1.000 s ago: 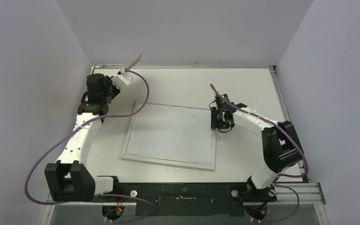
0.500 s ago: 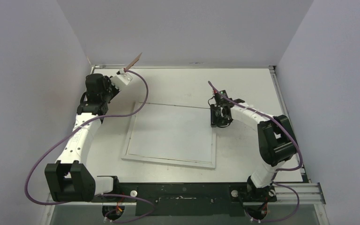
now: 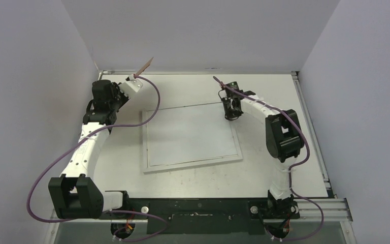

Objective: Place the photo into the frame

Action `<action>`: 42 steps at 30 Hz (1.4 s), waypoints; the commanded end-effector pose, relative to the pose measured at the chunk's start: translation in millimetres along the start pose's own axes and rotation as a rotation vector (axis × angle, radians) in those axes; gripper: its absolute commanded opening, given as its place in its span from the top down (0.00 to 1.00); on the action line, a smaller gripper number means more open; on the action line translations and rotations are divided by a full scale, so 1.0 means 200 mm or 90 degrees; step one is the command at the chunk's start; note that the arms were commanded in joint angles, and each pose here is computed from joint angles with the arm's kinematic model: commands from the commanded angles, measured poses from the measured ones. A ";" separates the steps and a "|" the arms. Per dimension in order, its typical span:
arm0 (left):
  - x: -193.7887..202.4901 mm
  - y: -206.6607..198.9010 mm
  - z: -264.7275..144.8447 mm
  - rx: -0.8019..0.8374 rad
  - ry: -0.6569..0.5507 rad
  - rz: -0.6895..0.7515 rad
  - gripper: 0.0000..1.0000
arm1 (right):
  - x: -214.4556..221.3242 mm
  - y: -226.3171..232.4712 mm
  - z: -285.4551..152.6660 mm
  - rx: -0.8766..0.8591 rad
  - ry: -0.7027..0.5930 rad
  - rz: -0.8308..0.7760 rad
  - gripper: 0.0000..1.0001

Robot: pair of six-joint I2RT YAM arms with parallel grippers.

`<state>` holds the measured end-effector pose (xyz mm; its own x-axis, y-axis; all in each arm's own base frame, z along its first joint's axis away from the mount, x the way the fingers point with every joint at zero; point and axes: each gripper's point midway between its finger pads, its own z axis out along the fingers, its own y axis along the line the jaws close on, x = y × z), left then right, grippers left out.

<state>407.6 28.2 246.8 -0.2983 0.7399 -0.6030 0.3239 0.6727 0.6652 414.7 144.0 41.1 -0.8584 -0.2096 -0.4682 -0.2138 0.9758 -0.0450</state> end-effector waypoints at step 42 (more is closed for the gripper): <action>-0.08 0.28 -0.10 -0.044 -0.046 -0.056 1.00 | 0.24 0.45 -0.92 -0.076 -0.166 0.451 0.10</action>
<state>405.7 57.0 254.0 -0.3570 0.6902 -0.6294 0.3194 0.7234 0.6121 327.2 191.9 255.2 -0.5626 0.3163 -0.7639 -0.0467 0.9103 0.4113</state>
